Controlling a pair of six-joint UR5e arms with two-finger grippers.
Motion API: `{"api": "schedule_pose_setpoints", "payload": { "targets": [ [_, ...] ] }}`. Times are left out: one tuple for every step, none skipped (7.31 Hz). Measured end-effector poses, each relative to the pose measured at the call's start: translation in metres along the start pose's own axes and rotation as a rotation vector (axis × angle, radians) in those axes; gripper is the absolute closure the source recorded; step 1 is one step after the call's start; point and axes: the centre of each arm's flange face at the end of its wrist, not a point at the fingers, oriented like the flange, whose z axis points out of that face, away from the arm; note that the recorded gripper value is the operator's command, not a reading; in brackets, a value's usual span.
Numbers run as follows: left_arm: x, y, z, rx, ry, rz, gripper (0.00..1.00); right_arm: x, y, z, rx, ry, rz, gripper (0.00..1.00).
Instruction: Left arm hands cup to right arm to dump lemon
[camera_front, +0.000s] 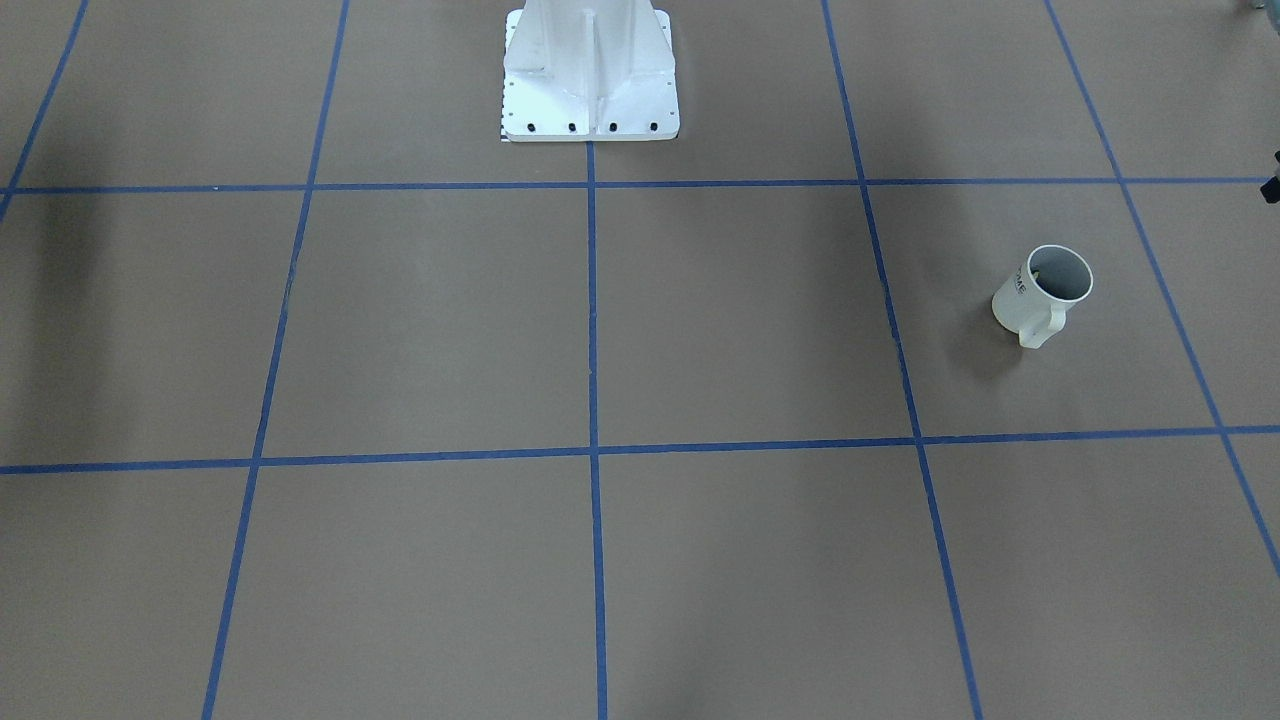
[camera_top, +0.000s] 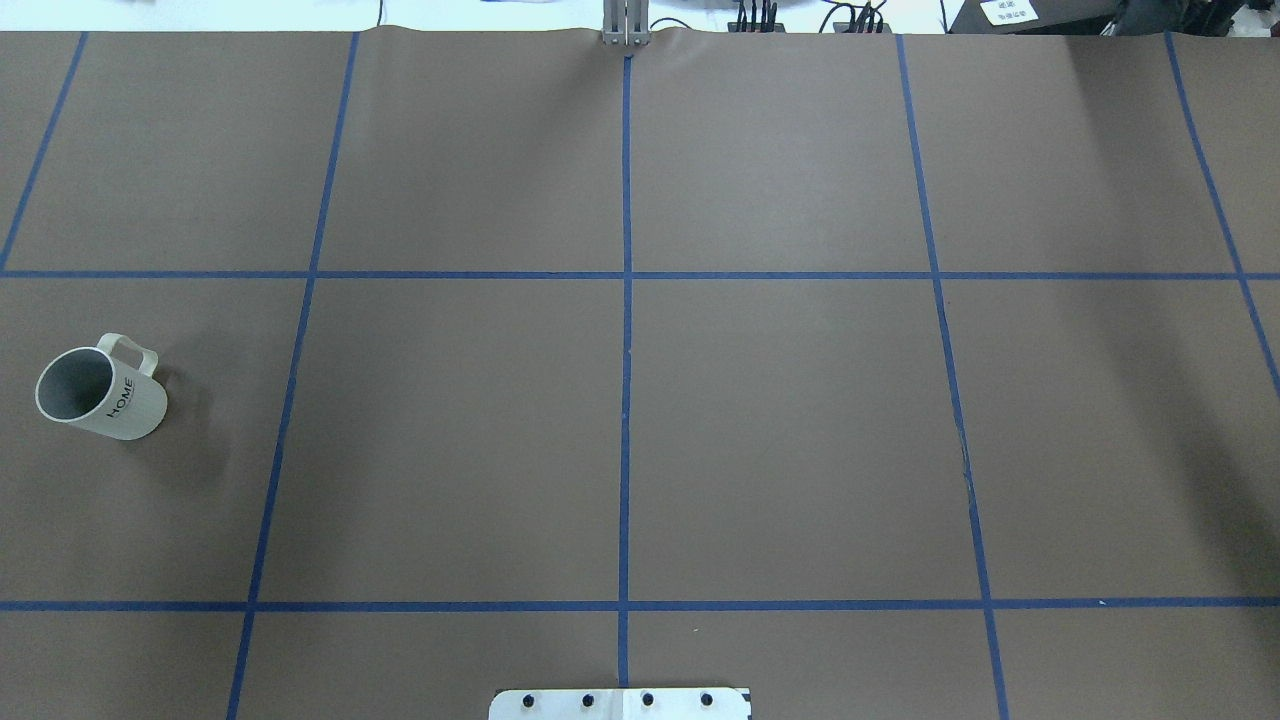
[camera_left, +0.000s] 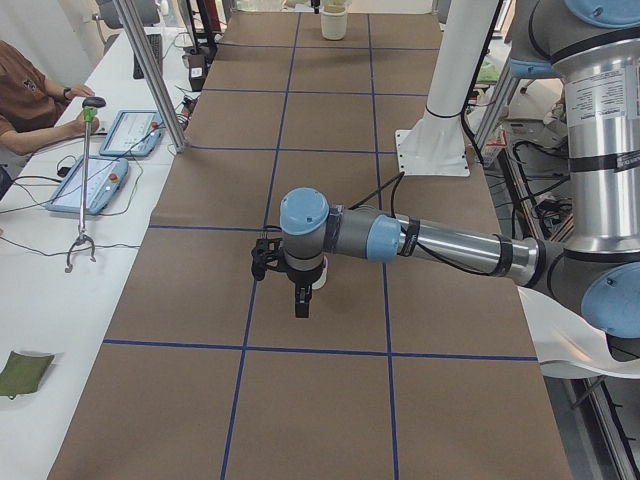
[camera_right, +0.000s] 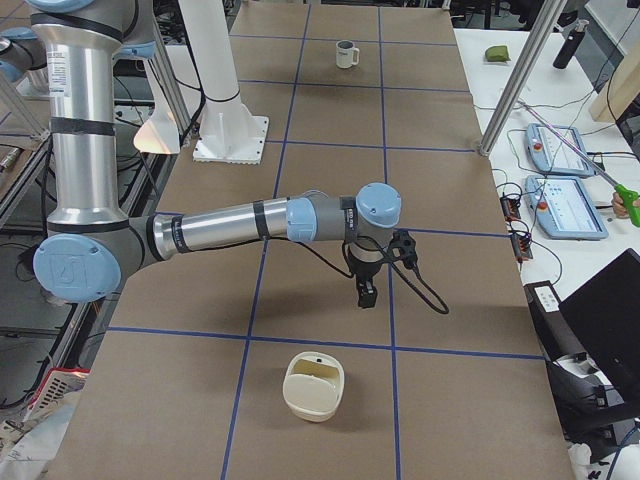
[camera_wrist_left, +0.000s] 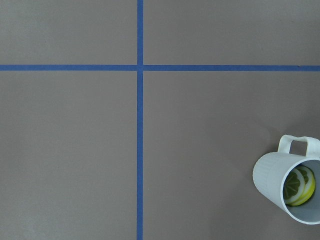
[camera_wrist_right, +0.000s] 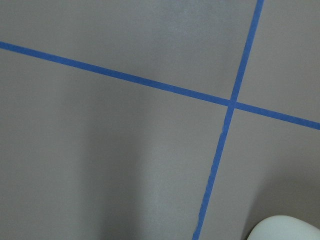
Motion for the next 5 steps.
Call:
{"api": "schedule_pose_setpoints", "payload": {
  "targets": [
    [0.0008, 0.0003, -0.0008, 0.003, 0.000, 0.005, 0.00, 0.0001, 0.0002, 0.0001, 0.000, 0.000, 0.000, 0.00],
    [0.0010, 0.0020, -0.0014, 0.005, -0.001, 0.010, 0.00, 0.0008, 0.0016, 0.0010, -0.002, -0.001, 0.002, 0.00],
    [0.0001, 0.0038, -0.0004, 0.004, 0.002, 0.008, 0.00, 0.0015, 0.0036, 0.0021, -0.004, -0.001, 0.004, 0.00],
    [-0.0021, 0.0051, 0.0017, 0.000, 0.003, 0.003, 0.00, 0.0017, 0.0048, 0.0025, -0.004, -0.002, 0.004, 0.00],
    [-0.0026, 0.0056, 0.0032, -0.003, 0.004, 0.003, 0.00, 0.0013, 0.0048, 0.0022, -0.003, -0.003, 0.003, 0.00]
  ]
}}
